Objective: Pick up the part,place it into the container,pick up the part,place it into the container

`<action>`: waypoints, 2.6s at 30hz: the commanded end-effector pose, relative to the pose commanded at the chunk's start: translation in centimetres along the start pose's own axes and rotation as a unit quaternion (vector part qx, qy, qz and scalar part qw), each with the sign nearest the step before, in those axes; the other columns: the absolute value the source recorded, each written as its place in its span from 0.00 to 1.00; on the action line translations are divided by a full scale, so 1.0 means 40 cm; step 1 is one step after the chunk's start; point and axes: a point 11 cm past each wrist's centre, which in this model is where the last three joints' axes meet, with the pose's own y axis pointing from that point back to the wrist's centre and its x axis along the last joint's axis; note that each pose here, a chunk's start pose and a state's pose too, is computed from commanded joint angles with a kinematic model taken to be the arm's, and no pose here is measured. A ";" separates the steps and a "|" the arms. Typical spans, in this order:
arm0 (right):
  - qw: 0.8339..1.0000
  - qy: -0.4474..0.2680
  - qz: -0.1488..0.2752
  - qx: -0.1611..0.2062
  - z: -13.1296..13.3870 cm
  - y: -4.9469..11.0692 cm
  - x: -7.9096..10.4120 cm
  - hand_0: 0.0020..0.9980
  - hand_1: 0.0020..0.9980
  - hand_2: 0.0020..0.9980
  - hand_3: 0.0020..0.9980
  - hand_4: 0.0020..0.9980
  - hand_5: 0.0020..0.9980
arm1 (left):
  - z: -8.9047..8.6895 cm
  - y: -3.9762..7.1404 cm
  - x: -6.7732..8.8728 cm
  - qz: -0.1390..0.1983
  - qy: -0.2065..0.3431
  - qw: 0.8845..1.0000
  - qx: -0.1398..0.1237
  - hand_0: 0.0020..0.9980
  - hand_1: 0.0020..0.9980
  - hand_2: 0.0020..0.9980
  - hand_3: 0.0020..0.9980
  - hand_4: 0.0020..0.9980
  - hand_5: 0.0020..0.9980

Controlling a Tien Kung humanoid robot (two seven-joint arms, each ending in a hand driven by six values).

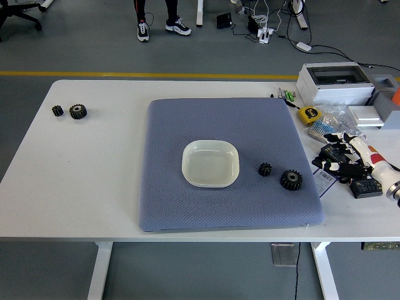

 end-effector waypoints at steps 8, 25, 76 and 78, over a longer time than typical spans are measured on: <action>0.991 0.120 -0.052 0.039 -0.071 -0.028 -0.048 0.75 0.79 0.84 0.86 1.00 0.39 | 0.000 0.000 0.001 0.000 -0.001 1.000 -0.001 0.68 0.67 0.63 0.56 0.58 0.53; 0.976 0.188 -0.093 0.061 -0.128 -0.092 -0.106 0.67 0.72 0.77 0.78 1.00 0.33 | 0.005 0.000 0.004 0.004 -0.002 1.000 -0.007 0.67 0.66 0.63 0.56 0.57 0.53; 0.972 0.215 -0.085 0.050 -0.116 -0.107 -0.086 0.27 0.45 0.50 0.52 0.84 0.23 | 0.036 0.002 0.014 0.011 0.001 1.000 -0.011 0.67 0.66 0.63 0.56 0.57 0.54; 0.970 0.226 -0.074 0.055 -0.127 -0.100 -0.074 0.27 0.45 0.50 0.52 0.84 0.23 | 0.037 0.002 0.013 0.010 0.003 1.000 -0.012 0.67 0.66 0.63 0.56 0.57 0.54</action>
